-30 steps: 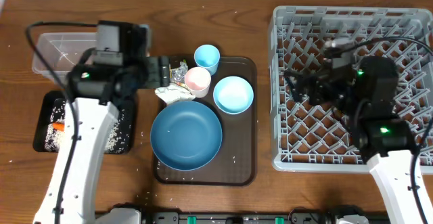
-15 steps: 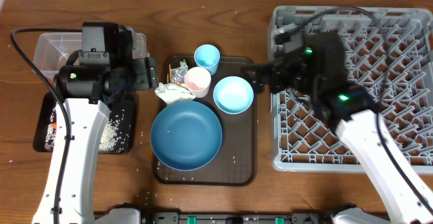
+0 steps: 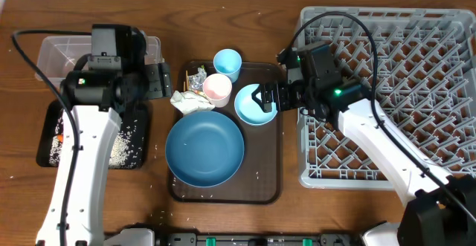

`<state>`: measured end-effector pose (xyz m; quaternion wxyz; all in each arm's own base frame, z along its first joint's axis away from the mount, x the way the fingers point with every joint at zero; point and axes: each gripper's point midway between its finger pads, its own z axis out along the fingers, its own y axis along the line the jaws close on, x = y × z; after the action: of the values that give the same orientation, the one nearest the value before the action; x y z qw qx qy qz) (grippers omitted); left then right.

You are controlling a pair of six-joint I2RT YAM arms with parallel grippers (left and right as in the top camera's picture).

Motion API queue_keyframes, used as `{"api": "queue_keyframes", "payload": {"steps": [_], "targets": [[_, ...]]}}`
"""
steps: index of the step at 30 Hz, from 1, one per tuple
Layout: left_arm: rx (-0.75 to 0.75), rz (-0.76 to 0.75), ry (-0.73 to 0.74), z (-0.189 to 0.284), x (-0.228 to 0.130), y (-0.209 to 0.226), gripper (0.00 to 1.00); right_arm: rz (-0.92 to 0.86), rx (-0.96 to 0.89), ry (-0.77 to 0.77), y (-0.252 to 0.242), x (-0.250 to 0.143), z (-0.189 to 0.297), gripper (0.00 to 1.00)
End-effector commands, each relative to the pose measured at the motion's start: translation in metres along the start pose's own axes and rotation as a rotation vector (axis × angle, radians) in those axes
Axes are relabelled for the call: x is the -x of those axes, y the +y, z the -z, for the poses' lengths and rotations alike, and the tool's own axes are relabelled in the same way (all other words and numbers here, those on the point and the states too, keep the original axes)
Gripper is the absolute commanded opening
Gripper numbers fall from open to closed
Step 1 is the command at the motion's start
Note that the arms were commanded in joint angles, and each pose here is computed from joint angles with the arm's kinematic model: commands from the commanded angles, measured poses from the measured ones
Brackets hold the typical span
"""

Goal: Sort waste into correct bins and load items into the dishwasher rack
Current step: 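Move the right gripper to the light-blue bowl and grasp its rim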

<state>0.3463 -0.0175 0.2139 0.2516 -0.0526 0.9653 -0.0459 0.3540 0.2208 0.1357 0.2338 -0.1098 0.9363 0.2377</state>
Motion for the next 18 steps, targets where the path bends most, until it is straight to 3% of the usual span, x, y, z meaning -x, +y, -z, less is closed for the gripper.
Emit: {"api": "queue_keyframes", "payload": {"steps": [1,7,18], "targets": [[0.020,0.007,0.038,-0.012,-0.003,0.005,0.83,0.016,-0.064,-0.007,0.004,0.002,-0.009,0.99],[0.025,0.009,0.076,-0.024,-0.006,0.006,0.83,0.087,-0.117,0.053,0.016,-0.002,-0.032,0.99],[0.082,0.007,0.094,-0.025,-0.011,0.016,0.83,0.117,-0.327,0.153,0.010,0.064,-0.008,0.99]]}}
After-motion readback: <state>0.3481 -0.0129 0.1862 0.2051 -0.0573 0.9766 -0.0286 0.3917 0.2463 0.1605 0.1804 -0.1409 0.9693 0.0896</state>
